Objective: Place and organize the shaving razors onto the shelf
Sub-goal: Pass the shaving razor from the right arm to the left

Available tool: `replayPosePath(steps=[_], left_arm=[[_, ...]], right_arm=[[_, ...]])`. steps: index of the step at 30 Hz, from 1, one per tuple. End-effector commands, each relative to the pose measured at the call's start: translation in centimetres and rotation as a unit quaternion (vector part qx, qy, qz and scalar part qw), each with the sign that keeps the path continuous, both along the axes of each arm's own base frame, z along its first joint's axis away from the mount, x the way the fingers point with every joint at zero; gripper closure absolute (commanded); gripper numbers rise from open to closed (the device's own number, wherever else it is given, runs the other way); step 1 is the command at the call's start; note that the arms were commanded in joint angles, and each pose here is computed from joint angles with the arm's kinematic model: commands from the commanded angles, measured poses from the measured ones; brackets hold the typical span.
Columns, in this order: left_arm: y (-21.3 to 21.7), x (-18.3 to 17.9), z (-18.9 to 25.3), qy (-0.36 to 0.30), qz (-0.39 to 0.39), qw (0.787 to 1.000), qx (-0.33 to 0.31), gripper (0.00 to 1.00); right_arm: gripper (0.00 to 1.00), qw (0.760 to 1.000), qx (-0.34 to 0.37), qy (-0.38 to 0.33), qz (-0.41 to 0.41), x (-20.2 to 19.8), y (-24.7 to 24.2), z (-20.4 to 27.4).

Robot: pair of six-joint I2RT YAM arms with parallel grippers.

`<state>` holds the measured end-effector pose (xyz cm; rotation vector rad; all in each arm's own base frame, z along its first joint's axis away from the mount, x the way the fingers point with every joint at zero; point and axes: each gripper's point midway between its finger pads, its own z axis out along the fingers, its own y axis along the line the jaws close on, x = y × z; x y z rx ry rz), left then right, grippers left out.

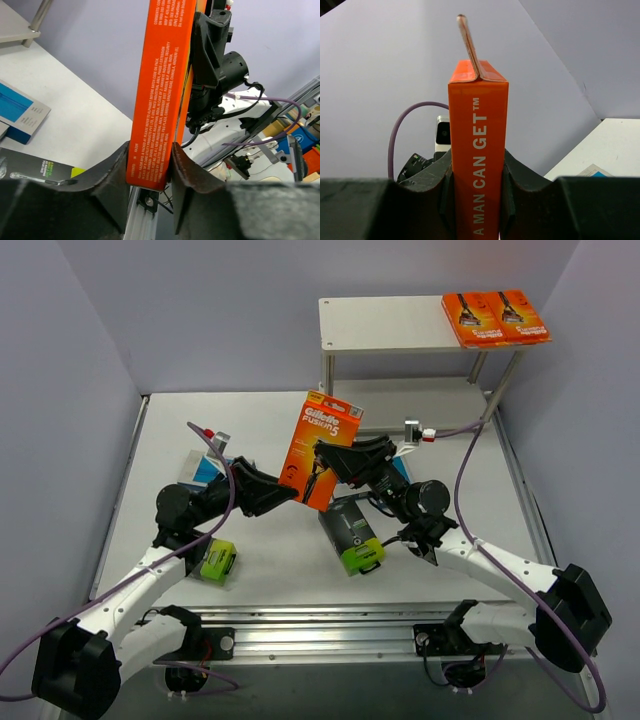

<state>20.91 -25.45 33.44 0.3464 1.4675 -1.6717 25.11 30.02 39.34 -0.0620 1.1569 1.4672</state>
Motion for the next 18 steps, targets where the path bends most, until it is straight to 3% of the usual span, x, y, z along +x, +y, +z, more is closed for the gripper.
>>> replayPosePath(steps=[1, 4, 6, 10, 13, 18], left_arm=[[0.2, -1.0, 2.6, -0.05, -0.007, 0.998, -0.03, 0.65], [0.2, -1.3, 2.8, -0.052, -0.012, 0.998, -0.029, 0.76], [0.3, -1.6, 2.9, -0.055, -0.016, 0.998, -0.026, 0.82], [0.5, -2.0, 1.9, -0.052, -0.037, 0.998, 0.003, 0.97], [0.8, -2.0, 0.5, -0.056, -0.059, 0.995, 0.051, 0.98], [2.2, -2.7, 0.8, -0.082, -0.082, 0.989, 0.087, 0.98]], right_arm=[[1.0, 0.999, 0.025, -0.043, -0.006, -1.0, -0.5, 2.1], [1.0, 0.999, 0.018, -0.038, -0.01, -0.9, -0.6, 1.8], [0.94, 0.999, 0.01, -0.033, -0.016, -0.8, -0.7, 1.5], [0.71, 0.999, -0.011, -0.017, -0.033, -0.5, -1.2, 0.7], [0.5, 0.998, -0.039, -0.01, -0.048, -0.2, -1.6, 0.0], [0.36, 0.995, -0.073, 0.009, -0.072, 0.2, -3.2, -0.4]])
